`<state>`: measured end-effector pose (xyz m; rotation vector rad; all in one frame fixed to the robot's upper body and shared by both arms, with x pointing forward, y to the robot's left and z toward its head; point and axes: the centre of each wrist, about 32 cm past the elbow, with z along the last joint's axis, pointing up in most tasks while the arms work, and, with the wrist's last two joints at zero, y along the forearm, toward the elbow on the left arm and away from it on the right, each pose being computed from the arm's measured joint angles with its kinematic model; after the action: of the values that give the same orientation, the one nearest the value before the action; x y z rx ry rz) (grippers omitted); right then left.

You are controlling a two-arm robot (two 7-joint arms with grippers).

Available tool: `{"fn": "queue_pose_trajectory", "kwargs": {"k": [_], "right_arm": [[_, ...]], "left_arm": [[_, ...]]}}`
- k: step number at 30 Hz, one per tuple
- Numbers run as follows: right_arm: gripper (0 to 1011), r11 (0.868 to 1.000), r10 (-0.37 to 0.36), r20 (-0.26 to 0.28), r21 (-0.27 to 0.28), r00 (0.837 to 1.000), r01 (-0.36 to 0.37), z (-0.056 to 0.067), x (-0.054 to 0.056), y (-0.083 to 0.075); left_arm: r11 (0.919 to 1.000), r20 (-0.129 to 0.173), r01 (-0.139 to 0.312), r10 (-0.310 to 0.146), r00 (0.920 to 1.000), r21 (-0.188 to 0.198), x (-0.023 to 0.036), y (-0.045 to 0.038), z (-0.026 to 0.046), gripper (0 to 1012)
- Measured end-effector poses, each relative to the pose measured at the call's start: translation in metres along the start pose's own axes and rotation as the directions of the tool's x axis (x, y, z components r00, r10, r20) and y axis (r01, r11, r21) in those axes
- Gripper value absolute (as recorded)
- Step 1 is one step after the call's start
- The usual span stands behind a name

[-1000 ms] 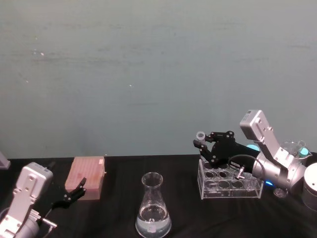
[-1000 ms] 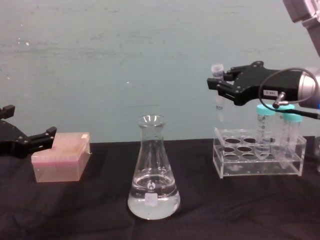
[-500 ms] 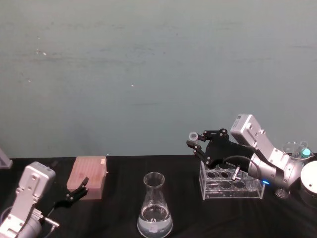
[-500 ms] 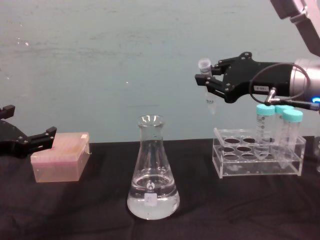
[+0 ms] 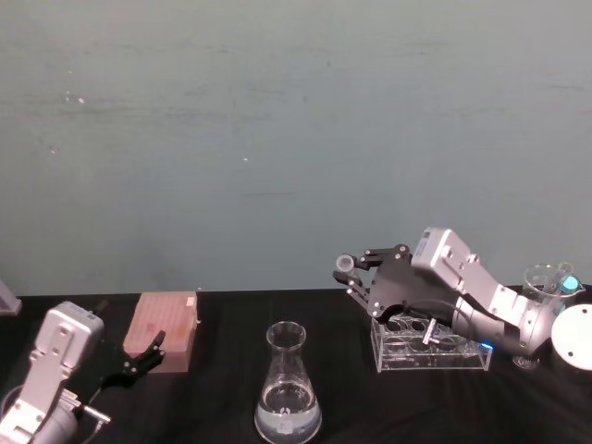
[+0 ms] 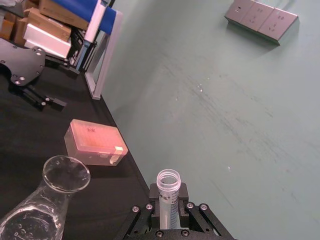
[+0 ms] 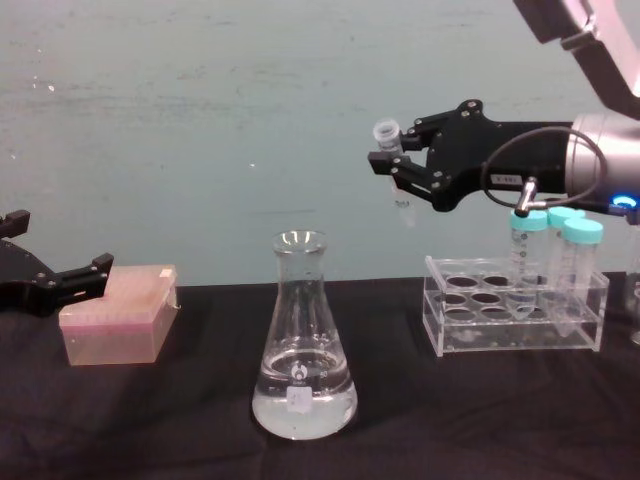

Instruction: Pour the liquid from the test tube into the beaker using one hand.

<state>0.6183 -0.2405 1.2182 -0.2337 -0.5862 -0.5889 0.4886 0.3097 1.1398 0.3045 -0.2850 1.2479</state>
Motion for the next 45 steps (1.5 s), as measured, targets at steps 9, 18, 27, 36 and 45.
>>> {"fn": "queue_pose_trajectory", "kwargs": {"k": [9, 18, 27, 36, 45], "right_arm": [[199, 1.0, 0.013, 0.084, -0.012, 0.996, -0.012, 0.008, -0.01, 0.006], [199, 0.999, 0.021, 0.143, -0.027, 0.989, -0.017, 0.014, -0.019, 0.01], [198, 0.999, 0.03, 0.204, -0.037, 0.979, -0.023, 0.018, -0.028, 0.014], [199, 0.999, 0.036, 0.266, -0.039, 0.963, -0.027, 0.022, -0.035, 0.018], [199, 0.999, 0.026, 0.354, -0.043, 0.935, -0.012, 0.023, -0.044, 0.023]], "left_arm": [[1.0, 0.0, 0.0, 0.0, 1.0, 0.0, 0.0, 0.0, 0.0, 1000], [1.0, 0.0, 0.0, 0.0, 1.0, 0.0, 0.0, 0.0, 0.0, 1000], [1.0, 0.0, 0.0, 0.0, 1.0, 0.0, 0.0, 0.0, 0.0, 1000], [1.0, 0.0, 0.0, 0.0, 1.0, 0.0, 0.0, 0.0, 0.0, 1000], [1.0, 0.0, 0.0, 0.0, 1.0, 0.0, 0.0, 0.0, 0.0, 1000]]}}
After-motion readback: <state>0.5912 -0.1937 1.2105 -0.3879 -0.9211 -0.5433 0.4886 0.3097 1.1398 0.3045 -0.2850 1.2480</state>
